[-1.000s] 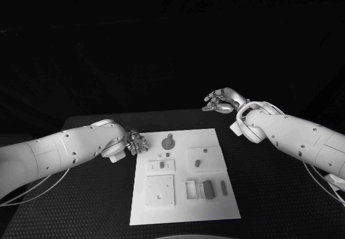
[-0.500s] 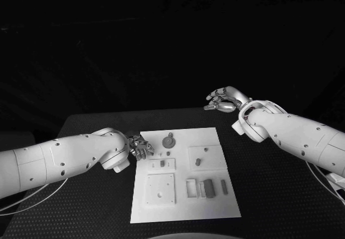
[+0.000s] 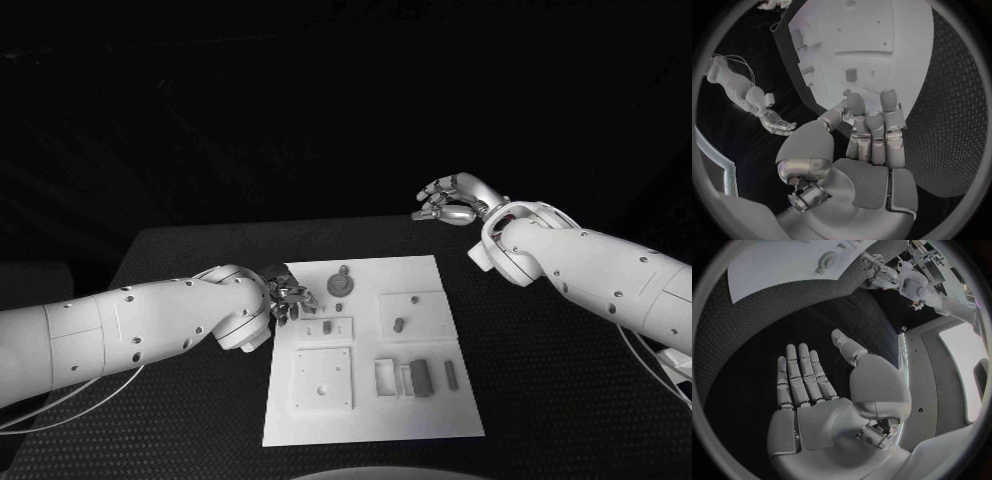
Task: Assemble the parts on the task board
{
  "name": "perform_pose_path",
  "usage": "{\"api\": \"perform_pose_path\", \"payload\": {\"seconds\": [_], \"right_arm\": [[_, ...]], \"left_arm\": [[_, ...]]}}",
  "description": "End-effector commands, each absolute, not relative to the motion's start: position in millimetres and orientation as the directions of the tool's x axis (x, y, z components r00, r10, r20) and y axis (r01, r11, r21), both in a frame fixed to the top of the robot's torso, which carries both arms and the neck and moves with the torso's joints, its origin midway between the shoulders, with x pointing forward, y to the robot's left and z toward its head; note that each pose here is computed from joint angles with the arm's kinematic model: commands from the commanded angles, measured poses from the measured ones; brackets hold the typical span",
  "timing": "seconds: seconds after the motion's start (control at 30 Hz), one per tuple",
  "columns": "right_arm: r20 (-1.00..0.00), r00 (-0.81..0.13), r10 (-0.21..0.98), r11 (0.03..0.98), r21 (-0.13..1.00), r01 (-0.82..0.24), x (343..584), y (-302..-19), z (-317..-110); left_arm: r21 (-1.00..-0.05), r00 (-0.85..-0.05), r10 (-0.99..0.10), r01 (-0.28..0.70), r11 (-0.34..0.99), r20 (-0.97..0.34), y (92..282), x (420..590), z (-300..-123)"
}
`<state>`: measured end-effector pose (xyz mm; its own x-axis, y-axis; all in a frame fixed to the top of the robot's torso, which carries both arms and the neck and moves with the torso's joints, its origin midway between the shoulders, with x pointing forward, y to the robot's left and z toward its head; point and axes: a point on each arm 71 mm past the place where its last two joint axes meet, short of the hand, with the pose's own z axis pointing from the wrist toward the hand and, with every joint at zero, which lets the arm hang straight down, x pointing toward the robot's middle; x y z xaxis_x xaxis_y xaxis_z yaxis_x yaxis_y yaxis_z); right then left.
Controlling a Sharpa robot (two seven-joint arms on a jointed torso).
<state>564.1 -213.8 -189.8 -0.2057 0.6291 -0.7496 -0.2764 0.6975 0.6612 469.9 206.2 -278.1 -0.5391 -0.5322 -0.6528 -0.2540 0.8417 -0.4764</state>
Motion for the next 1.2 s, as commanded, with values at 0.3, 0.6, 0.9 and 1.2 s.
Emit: {"api": "perform_pose_path", "payload": {"seconds": [0.3, 0.6, 0.9, 1.2], "right_arm": [[-0.751, -0.212, 0.626, 0.695, 0.66, -0.284, 563.5, -213.7, -189.7], [-0.751, -0.212, 0.626, 0.695, 0.66, -0.284, 563.4, -213.9, -189.7], [-0.75, -0.213, 0.626, 0.695, 0.66, -0.284, 563.4, -213.9, -189.7], [-0.75, -0.213, 0.626, 0.695, 0.66, -0.284, 563.4, -213.9, -189.8]], "left_arm": [[-0.432, -0.539, -0.532, -0.312, 0.846, -0.653, 207.8, 461.6, -290.2], [-0.418, -0.546, -0.51, -0.294, 0.86, -0.664, 206.6, 458.4, -296.4], [-0.394, -0.556, -0.47, -0.26, 0.882, -0.685, 204.9, 457.2, -297.3], [-0.365, -0.581, -0.427, -0.229, 0.903, -0.693, 202.8, 454.0, -300.5]]}}
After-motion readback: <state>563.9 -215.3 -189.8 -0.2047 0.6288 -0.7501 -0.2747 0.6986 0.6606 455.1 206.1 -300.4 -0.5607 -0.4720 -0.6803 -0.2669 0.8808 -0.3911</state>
